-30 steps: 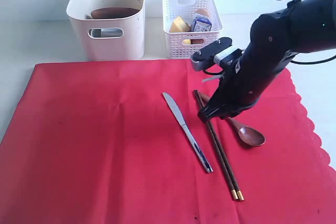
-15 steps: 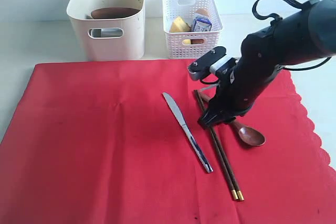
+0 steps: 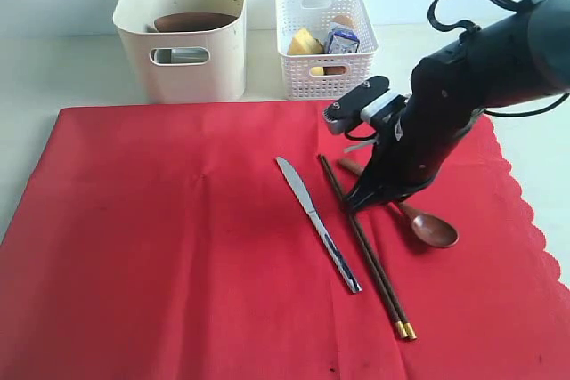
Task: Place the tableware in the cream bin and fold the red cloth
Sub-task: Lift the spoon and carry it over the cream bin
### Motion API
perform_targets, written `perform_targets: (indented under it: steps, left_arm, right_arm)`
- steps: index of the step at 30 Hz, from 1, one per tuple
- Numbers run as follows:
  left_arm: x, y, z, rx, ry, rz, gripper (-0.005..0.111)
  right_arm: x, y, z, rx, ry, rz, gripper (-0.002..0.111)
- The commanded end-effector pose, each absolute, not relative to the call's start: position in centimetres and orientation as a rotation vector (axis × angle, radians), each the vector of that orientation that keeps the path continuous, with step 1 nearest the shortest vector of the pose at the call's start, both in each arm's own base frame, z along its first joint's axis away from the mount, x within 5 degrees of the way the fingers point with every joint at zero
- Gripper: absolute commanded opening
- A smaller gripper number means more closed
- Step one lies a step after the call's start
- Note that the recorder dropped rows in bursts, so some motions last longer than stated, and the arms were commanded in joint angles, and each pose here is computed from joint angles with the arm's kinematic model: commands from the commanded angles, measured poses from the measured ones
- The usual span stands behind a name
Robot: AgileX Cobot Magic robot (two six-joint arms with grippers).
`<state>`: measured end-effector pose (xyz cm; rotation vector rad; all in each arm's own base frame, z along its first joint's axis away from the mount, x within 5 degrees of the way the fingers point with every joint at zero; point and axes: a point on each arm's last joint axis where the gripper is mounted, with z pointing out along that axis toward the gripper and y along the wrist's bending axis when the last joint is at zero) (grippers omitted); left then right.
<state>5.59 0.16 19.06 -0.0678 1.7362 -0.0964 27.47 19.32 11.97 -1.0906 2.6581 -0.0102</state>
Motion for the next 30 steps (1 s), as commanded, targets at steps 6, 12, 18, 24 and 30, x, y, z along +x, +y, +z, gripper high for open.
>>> perform_targets:
  steps: [6, 12, 18, 24, 30]
  left_arm:
    - [5.6, 0.2, 19.1, -0.061, 1.724, -0.093, 0.001]
    - [5.6, 0.2, 19.1, -0.061, 1.724, -0.093, 0.001]
    - [5.6, 0.2, 19.1, -0.061, 1.724, -0.093, 0.001]
    - [5.6, 0.2, 19.1, -0.061, 1.724, -0.093, 0.001]
    - [5.6, 0.2, 19.1, -0.061, 1.724, -0.093, 0.001]
  right_arm:
    - [28.1, 18.2, 16.6, -0.922, 2.521, -0.132, 0.0]
    - [28.2, 19.1, 20.1, -0.852, 2.329, 0.045, 0.0]
    - [28.6, 20.5, 22.3, -0.735, 2.157, 0.264, 0.0]
    - [30.0, 22.6, 23.5, -0.692, 2.098, 0.339, 0.0]
    - [31.9, 26.3, 24.5, -0.714, 2.027, 0.385, 0.0]
